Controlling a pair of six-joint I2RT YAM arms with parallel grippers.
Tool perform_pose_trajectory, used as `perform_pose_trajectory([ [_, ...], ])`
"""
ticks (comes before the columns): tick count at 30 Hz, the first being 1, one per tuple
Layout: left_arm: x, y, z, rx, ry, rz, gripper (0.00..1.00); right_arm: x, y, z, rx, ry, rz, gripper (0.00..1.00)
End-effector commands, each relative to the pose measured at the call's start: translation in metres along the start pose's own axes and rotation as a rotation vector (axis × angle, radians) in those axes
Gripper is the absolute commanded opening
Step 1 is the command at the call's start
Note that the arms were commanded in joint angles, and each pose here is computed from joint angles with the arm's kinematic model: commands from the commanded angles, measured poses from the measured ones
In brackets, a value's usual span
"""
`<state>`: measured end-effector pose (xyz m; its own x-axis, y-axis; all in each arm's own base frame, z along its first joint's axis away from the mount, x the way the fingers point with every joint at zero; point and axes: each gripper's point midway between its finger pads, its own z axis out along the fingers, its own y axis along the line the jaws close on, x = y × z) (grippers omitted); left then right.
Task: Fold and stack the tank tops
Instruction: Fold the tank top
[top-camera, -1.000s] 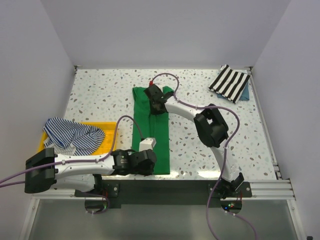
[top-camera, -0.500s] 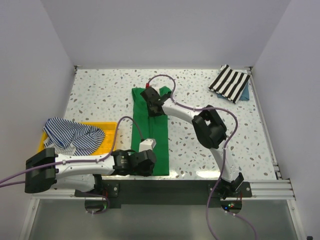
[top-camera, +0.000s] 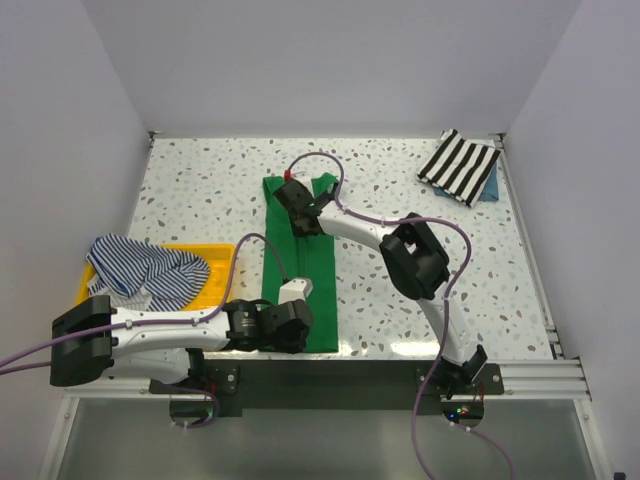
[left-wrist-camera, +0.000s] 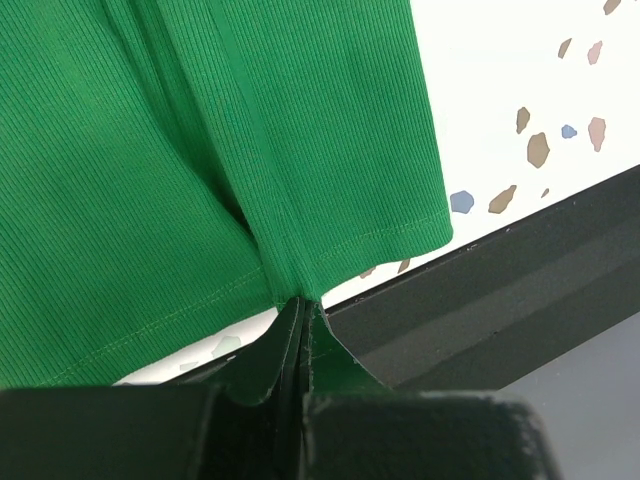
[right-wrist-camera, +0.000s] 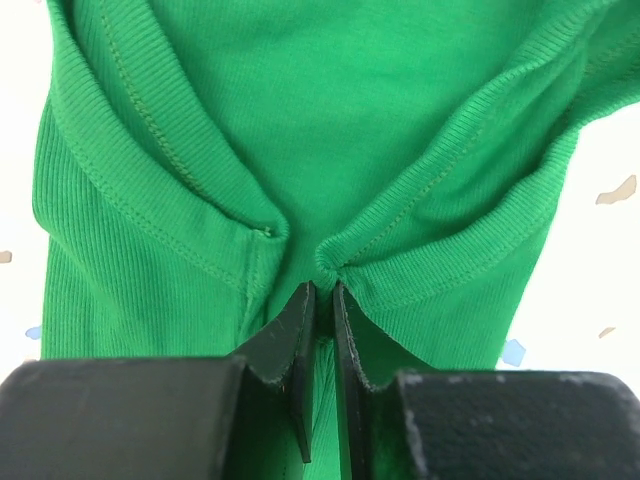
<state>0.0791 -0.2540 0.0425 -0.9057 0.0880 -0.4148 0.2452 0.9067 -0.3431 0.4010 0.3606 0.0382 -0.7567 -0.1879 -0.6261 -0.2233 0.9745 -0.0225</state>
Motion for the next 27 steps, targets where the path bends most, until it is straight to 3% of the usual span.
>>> perform_pose_trajectory([
  [1, 0.004, 0.004, 0.002, -0.007, 0.009, 0.002, 0.0, -0.009, 0.005, 0.005, 0.014, -0.031, -0.012, 0.12],
  [12, 0.005, -0.001, -0.003, 0.011, 0.029, 0.032, 0.0, -0.016, 0.008, 0.004, -0.006, -0.052, -0.011, 0.28],
  [17, 0.0, -0.005, -0.009, 0.016, 0.013, 0.031, 0.2, -0.027, 0.014, -0.005, -0.041, -0.083, -0.004, 0.42],
  [27, -0.04, -0.023, -0.044, 0.031, -0.104, 0.018, 0.33, -0.079, 0.017, -0.04, -0.109, -0.187, 0.025, 0.7],
])
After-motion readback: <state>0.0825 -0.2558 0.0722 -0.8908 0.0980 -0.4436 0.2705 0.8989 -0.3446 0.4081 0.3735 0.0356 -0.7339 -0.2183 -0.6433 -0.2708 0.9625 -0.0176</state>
